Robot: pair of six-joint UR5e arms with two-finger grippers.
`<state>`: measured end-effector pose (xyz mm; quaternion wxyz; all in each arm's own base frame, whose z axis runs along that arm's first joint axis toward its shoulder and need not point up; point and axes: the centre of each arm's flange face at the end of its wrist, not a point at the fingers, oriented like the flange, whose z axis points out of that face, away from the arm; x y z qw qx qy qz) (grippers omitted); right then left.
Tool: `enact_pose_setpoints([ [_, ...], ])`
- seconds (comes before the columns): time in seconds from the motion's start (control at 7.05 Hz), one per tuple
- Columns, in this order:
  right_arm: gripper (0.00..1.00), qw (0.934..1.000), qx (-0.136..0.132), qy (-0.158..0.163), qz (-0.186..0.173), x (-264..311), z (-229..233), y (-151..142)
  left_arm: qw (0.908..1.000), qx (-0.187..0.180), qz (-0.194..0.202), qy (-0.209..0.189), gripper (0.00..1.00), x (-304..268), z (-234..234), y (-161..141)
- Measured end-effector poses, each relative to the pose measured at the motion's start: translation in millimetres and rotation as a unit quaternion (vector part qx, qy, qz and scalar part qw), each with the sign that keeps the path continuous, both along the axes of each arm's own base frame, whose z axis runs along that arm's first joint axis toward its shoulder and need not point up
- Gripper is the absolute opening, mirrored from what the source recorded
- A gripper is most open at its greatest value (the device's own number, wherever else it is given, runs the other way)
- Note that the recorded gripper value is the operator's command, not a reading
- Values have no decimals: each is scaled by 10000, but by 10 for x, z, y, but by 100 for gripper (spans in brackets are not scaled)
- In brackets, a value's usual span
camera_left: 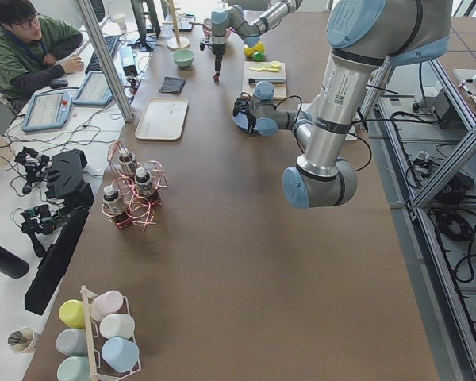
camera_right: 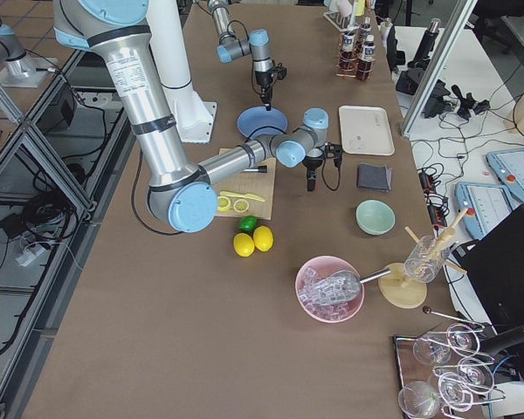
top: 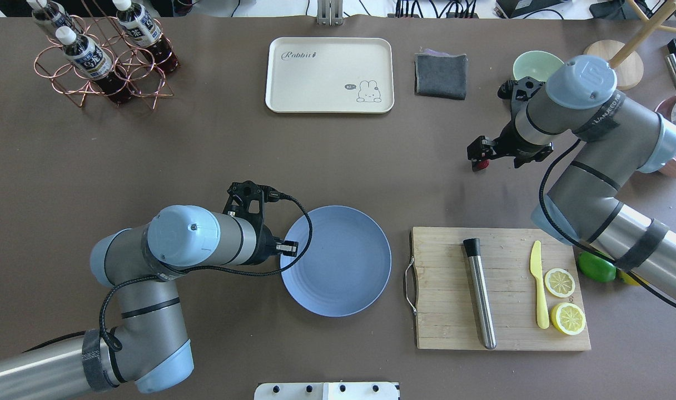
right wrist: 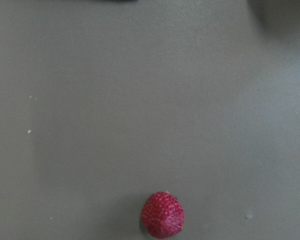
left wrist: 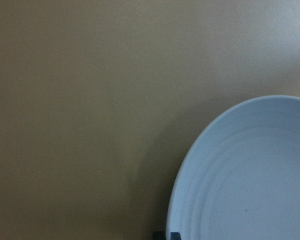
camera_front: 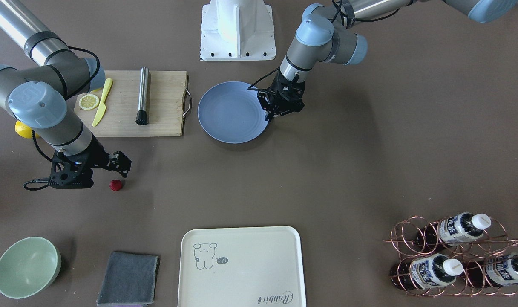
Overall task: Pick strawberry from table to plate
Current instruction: 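Close the right gripper on the red strawberry while the left holds the plate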
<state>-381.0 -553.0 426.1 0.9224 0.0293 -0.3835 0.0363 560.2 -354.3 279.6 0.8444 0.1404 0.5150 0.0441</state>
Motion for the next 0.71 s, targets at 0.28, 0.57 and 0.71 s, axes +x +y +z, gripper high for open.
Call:
enact_pose_setpoints([
  [0.28, 100, 10000, -39, 40, 61, -80, 12, -106, 10000, 7, 2, 12, 0, -7, -9, 11],
  [0.57, 98, 9999, -83, 96, 78, -114, 119, -149, 10000, 27, 5, 59, 10, -35, -55, 25],
  [0.71, 98, 9999, -98, 114, 81, -120, 147, -158, 10000, 39, 14, 81, 97, -54, -75, 34],
])
